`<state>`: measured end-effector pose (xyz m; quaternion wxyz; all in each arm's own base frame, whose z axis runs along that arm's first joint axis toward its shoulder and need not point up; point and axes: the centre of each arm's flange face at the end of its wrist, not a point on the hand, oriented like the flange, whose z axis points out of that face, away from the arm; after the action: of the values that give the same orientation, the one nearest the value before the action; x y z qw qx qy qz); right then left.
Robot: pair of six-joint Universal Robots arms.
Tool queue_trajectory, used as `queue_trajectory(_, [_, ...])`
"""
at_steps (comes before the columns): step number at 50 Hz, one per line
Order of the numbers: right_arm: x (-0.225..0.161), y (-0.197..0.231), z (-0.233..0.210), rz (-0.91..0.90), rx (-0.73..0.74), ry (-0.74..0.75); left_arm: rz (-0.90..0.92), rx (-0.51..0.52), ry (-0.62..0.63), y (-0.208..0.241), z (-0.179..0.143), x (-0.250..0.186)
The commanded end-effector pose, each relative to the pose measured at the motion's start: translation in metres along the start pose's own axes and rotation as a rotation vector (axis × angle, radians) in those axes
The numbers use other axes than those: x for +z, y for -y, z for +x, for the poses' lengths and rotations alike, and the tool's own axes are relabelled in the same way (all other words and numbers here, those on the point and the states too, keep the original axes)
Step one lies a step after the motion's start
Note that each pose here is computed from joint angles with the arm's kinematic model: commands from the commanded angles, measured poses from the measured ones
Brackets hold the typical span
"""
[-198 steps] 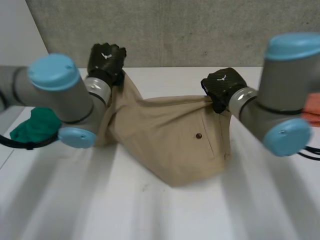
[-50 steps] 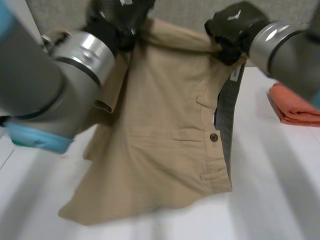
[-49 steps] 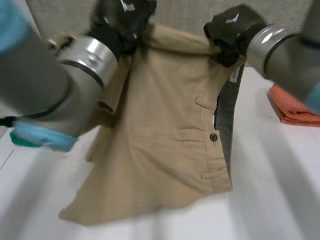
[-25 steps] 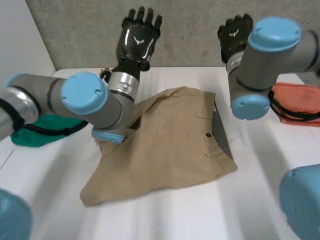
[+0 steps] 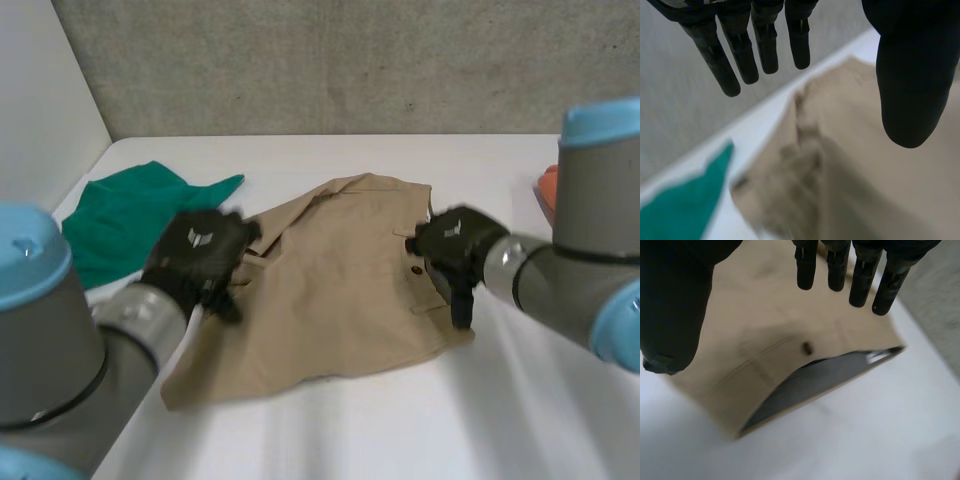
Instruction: Fold the laundry.
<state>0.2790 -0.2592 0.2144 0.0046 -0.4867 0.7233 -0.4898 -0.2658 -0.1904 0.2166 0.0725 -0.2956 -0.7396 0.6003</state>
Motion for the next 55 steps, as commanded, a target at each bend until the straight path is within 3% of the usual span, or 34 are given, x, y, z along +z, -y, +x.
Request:
queue_trajectory(1, [0.012, -0.050, -0.022, 0.028, 0.071, 0.057, -0.200, -0.045, 0.005, -0.047, 0.000, -0.025])
queue_trajectory(9, [0.019, -0.073, -0.032, 0.055, 0.071, 0.021, -0.301, -0.063, 0.052, -0.078, -0.010, -0.033])
queue_trajectory(24, [0.035, -0.085, -0.029, 0.078, 0.056, -0.022, -0.225, -0.071, 0.136, -0.090, -0.017, -0.026])
queue_trajectory(43, [0.016, -0.085, -0.016, 0.071, 0.140, -0.070, -0.148, -0.067, 0.155, -0.088, -0.019, -0.010])
queue_trajectory(55, [0.014, -0.085, -0.022, 0.101, 0.224, -0.009, -0.075, -0.050, 0.170, -0.067, -0.026, 0.003])
